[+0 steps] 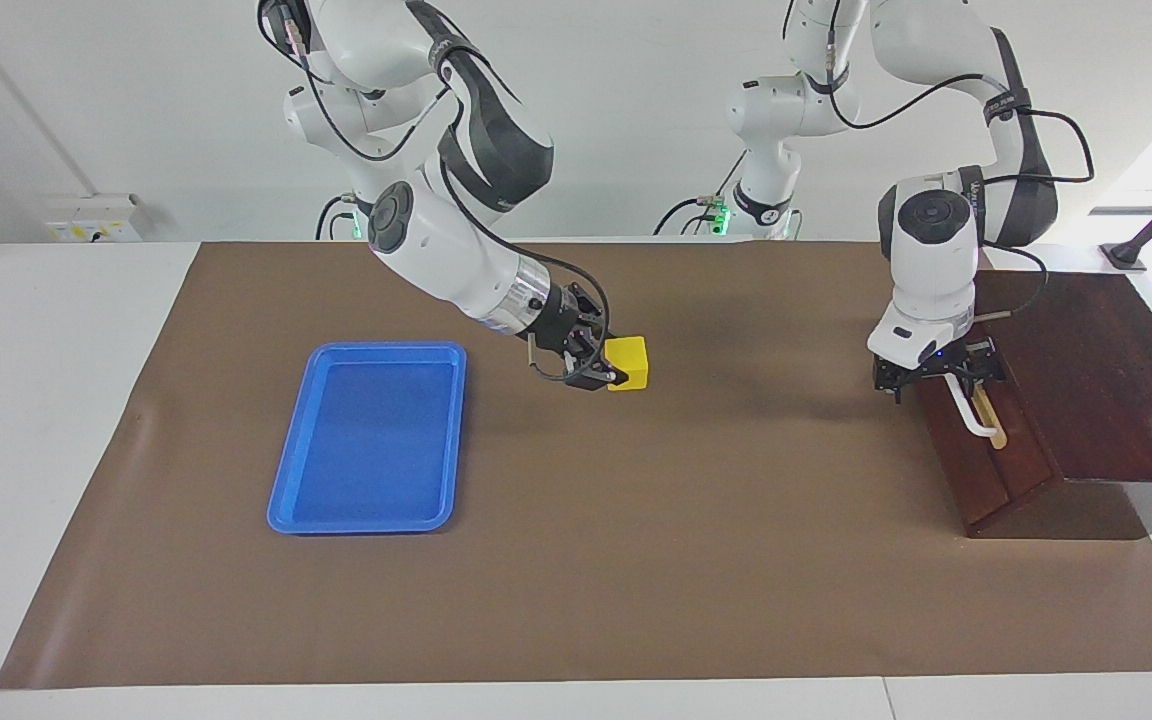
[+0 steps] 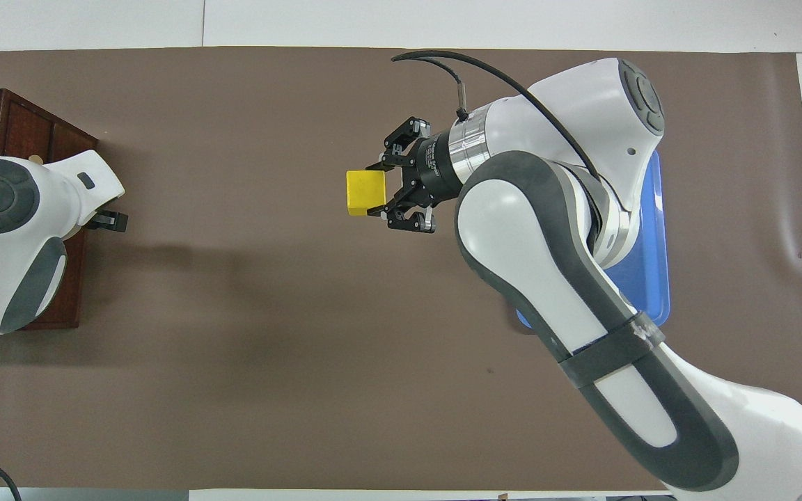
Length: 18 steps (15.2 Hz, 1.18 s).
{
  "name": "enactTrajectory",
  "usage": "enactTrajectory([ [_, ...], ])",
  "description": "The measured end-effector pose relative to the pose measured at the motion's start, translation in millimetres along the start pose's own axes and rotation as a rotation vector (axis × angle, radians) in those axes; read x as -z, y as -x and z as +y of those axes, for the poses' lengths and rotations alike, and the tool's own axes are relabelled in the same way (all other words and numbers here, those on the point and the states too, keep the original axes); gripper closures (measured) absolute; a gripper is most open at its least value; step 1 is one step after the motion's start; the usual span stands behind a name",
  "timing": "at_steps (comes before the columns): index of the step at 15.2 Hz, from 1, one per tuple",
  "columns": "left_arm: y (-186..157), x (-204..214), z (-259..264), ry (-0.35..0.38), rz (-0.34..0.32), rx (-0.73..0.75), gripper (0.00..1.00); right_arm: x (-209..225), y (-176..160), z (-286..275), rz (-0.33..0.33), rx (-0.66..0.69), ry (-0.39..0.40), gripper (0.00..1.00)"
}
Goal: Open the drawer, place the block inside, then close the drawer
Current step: 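Pull the drawer open with the left gripper while the right gripper holds the block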
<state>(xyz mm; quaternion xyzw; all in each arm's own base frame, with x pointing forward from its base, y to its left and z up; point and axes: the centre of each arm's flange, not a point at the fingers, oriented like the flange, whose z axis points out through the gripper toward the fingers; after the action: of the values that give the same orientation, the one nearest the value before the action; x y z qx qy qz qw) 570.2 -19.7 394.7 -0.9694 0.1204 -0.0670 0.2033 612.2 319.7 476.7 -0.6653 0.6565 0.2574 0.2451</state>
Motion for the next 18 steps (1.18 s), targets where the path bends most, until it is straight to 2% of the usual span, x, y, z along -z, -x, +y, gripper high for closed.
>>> enactTrajectory([
  [7, 1, -9, 2, 0.012, 0.024, 0.017, 0.00, 7, -8, -5, 0.001, -0.013, -0.007, 0.45],
  [13, -12, 25, 81, 0.039, 0.075, 0.070, 0.00, 10, -16, -6, 0.004, -0.026, 0.016, 0.45],
  [18, -15, 36, 101, 0.082, 0.081, 0.112, 0.00, 6, -17, -5, 0.006, -0.027, 0.024, 0.45],
])
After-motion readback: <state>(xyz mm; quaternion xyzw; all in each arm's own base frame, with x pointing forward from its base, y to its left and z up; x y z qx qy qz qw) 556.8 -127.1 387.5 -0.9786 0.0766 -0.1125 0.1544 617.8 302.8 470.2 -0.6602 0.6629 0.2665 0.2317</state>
